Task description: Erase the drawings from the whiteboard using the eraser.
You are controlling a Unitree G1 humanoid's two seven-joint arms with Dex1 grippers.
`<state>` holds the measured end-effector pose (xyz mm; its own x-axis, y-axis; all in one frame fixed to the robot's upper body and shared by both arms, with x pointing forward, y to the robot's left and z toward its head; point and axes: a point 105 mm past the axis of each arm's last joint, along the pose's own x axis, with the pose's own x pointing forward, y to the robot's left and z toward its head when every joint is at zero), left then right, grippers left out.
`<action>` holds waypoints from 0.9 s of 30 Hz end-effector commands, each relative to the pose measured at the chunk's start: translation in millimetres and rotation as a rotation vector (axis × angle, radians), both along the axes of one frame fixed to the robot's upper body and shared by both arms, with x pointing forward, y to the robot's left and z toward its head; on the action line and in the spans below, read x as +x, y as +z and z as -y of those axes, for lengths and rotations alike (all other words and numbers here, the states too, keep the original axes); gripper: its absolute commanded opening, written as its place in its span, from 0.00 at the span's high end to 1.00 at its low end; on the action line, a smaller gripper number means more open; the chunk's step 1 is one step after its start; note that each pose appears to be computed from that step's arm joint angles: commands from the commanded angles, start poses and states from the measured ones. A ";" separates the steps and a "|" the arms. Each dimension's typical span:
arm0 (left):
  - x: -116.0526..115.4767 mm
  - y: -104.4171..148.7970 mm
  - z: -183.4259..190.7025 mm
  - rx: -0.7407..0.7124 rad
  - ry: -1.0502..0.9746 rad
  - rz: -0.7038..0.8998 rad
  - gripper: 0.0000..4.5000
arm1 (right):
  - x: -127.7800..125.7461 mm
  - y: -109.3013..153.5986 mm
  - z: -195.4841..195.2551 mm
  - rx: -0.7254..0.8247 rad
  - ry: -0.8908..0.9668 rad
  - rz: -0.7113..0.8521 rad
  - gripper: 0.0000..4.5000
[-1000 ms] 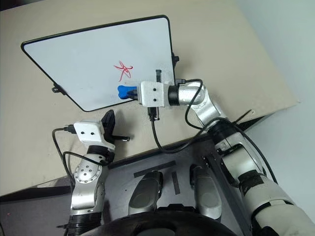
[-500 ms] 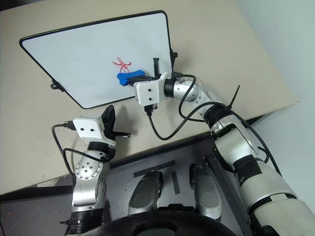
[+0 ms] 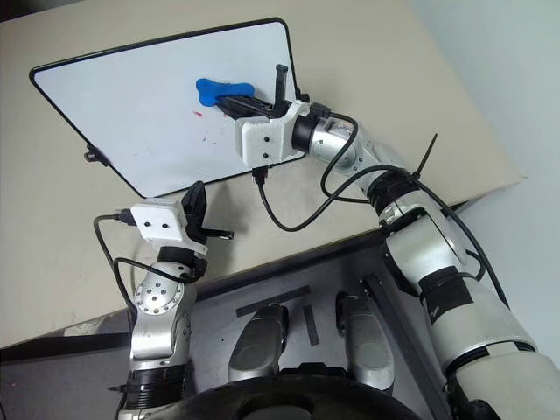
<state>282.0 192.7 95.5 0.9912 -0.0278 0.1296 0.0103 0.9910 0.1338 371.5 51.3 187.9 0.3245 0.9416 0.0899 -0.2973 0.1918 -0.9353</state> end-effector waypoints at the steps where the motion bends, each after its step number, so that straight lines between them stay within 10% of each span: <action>1: 0.8 8.6 2.4 0.004 -0.008 0.040 1.00 | 1.9 -27.3 3.6 -0.073 -0.021 -0.079 0.99; 27: 1.1 8.3 4.5 -0.001 -0.016 0.039 1.00 | 7.6 34.8 9.4 0.144 -0.061 0.119 0.99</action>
